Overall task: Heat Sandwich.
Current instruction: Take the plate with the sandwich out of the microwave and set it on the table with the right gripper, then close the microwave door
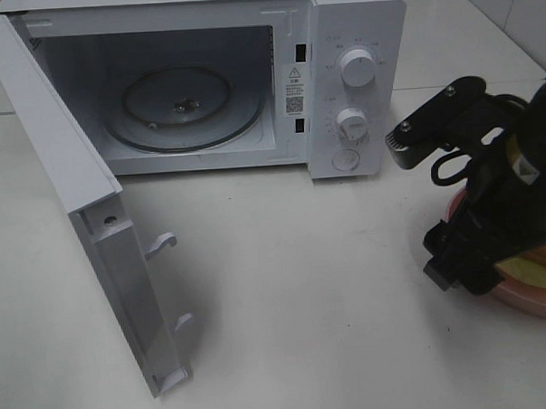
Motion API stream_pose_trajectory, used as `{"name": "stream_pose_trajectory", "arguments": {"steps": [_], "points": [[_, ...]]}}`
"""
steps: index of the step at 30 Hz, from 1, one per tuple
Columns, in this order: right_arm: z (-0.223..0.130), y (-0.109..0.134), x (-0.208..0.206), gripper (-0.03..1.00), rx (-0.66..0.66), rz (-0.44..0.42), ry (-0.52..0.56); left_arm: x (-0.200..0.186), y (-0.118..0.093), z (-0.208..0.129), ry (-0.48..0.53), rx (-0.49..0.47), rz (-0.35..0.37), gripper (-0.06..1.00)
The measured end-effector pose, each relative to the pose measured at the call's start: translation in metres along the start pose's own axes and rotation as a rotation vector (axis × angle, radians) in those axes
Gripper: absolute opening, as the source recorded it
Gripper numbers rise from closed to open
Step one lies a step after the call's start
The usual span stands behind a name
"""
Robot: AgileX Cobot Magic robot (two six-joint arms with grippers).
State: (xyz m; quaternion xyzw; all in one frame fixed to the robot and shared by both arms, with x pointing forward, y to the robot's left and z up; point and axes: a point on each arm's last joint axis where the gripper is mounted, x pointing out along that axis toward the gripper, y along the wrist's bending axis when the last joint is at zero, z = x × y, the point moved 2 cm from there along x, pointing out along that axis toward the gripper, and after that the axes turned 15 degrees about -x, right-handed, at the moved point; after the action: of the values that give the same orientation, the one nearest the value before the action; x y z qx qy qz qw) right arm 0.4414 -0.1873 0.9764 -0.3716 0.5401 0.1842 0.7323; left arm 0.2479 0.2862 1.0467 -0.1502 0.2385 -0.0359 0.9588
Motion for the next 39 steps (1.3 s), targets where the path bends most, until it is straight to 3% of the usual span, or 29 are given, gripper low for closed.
{"name": "stream_pose_trajectory", "arguments": {"steps": [14,30,39], "points": [[-0.044,-0.002,-0.083,0.79,0.027,0.091,-0.274,0.000,0.000,0.000,0.000,0.000,0.000,0.97],[-0.112,-0.003,-0.120,0.76,0.082,0.075,-0.283,0.000,0.000,0.000,0.000,0.000,0.000,0.97],[-0.149,-0.001,-0.139,0.76,0.131,0.048,-0.428,0.000,0.000,0.000,0.000,0.000,0.000,0.97]]}}
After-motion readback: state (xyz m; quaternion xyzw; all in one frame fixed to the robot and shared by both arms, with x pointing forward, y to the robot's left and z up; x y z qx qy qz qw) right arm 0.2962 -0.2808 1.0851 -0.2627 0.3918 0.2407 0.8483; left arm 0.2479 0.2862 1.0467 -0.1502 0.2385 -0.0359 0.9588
